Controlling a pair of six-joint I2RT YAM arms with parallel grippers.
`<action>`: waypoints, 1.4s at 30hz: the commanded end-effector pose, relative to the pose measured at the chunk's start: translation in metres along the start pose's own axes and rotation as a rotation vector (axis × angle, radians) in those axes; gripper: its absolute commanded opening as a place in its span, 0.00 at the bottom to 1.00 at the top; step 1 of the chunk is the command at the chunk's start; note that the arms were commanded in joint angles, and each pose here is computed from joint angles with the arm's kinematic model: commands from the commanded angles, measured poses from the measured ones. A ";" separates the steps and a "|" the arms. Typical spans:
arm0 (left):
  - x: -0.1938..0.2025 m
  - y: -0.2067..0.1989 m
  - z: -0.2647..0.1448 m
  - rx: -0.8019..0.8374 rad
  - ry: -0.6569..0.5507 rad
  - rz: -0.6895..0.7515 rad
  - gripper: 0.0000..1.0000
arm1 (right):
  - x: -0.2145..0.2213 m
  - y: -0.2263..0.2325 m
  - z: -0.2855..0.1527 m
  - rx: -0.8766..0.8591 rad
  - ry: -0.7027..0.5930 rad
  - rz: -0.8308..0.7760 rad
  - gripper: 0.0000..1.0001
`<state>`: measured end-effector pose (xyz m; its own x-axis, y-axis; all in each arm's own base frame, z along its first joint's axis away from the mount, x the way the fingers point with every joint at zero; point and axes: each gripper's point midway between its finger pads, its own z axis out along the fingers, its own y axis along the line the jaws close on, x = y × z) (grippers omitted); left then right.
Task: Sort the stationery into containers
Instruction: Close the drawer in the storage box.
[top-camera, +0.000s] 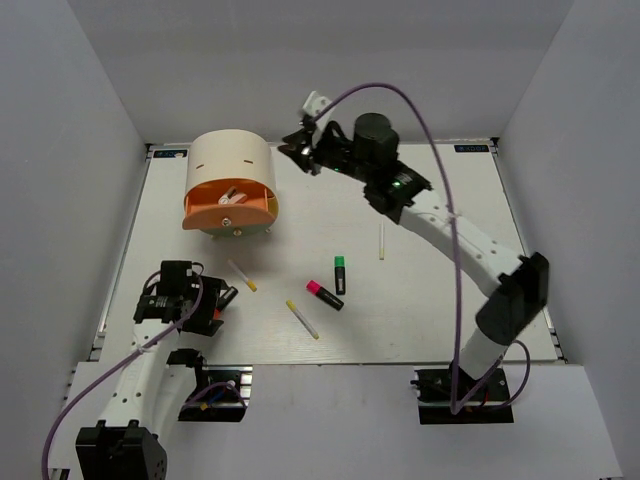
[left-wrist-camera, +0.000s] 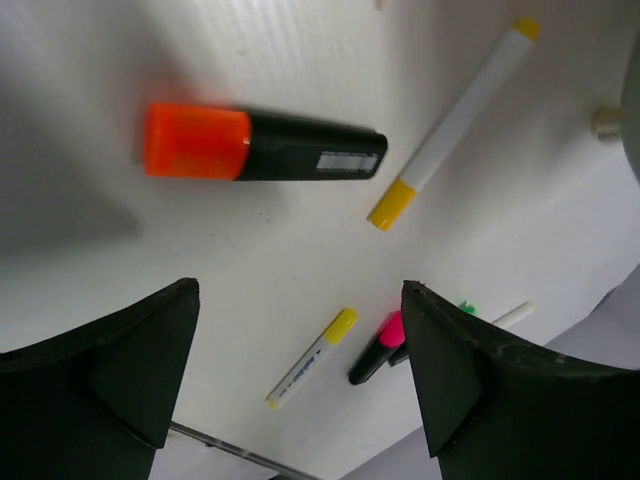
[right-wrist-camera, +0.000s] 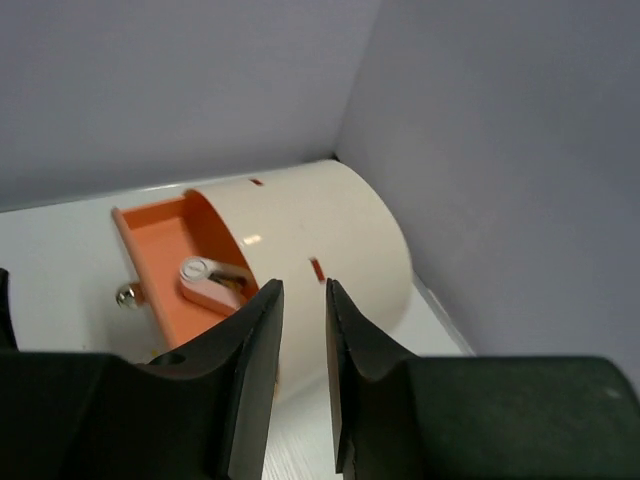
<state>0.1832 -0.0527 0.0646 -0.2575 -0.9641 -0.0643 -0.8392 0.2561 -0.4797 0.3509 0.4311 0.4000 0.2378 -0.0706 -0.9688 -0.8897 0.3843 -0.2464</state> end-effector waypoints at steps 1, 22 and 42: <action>-0.010 0.002 -0.005 -0.053 -0.062 -0.168 0.90 | 0.002 -0.033 -0.043 0.147 0.012 -0.005 0.29; -0.026 -0.011 0.042 -0.293 -0.099 -0.429 0.79 | 0.117 -0.021 -0.193 0.272 0.249 0.055 0.39; 0.003 -0.021 -0.006 0.193 -0.005 0.165 0.90 | 0.121 0.123 -0.086 -0.637 0.178 -0.031 0.26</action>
<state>0.2008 -0.0538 0.0758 -0.3141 -0.9397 -0.1350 -0.7443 0.3320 -0.5795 0.2445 0.3640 0.2309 0.1874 -0.2869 -0.9394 -0.9720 -0.1923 -0.1352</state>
